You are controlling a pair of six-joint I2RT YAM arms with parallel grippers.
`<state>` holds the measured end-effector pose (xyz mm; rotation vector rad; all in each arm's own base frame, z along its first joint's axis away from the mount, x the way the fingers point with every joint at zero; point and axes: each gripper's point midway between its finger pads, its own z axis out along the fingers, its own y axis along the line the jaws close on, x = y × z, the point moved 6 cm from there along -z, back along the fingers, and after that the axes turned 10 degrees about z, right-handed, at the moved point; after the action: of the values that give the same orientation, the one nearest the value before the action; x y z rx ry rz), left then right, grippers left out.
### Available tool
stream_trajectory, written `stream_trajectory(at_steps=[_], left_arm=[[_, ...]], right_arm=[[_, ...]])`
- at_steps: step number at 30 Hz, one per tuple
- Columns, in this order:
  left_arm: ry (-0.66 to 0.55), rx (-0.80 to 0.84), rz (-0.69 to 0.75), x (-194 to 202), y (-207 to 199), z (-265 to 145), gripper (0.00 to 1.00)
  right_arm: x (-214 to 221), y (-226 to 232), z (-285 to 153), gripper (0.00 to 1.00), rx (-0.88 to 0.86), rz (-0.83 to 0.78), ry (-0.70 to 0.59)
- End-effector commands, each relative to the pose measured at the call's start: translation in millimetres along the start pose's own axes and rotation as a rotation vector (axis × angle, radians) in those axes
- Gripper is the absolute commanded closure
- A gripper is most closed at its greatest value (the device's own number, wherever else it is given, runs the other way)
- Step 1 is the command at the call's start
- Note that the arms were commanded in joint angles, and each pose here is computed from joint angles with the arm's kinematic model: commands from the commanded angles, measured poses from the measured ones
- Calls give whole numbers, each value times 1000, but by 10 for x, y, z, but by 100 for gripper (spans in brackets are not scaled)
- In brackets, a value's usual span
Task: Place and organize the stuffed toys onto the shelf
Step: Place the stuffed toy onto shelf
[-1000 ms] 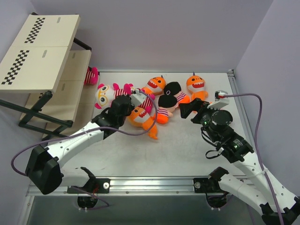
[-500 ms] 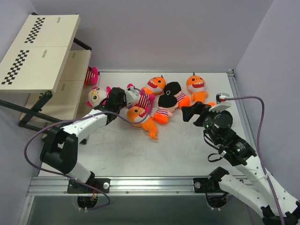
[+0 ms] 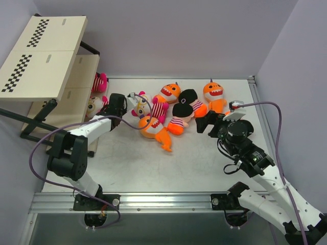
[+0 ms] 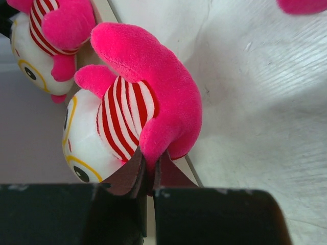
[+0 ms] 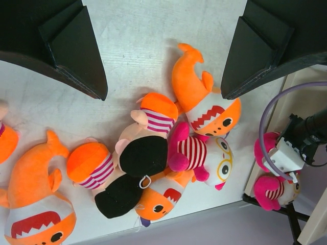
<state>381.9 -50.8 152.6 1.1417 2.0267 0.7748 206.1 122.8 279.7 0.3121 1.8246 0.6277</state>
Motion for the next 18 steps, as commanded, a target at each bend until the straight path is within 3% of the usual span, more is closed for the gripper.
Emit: stream_trajectory(at_steps=[1, 6, 18], left_arm=[[-3, -82, -12, 0, 275, 82, 98], [14, -122, -48, 176, 384, 129, 98], [94, -177, 19, 394, 507, 201, 97]], right_arm=[[-120, 100, 45, 1, -33, -11, -28], [-116, 129, 116, 1, -35, -45, -8], [-149, 125, 260, 0, -70, -97, 0]])
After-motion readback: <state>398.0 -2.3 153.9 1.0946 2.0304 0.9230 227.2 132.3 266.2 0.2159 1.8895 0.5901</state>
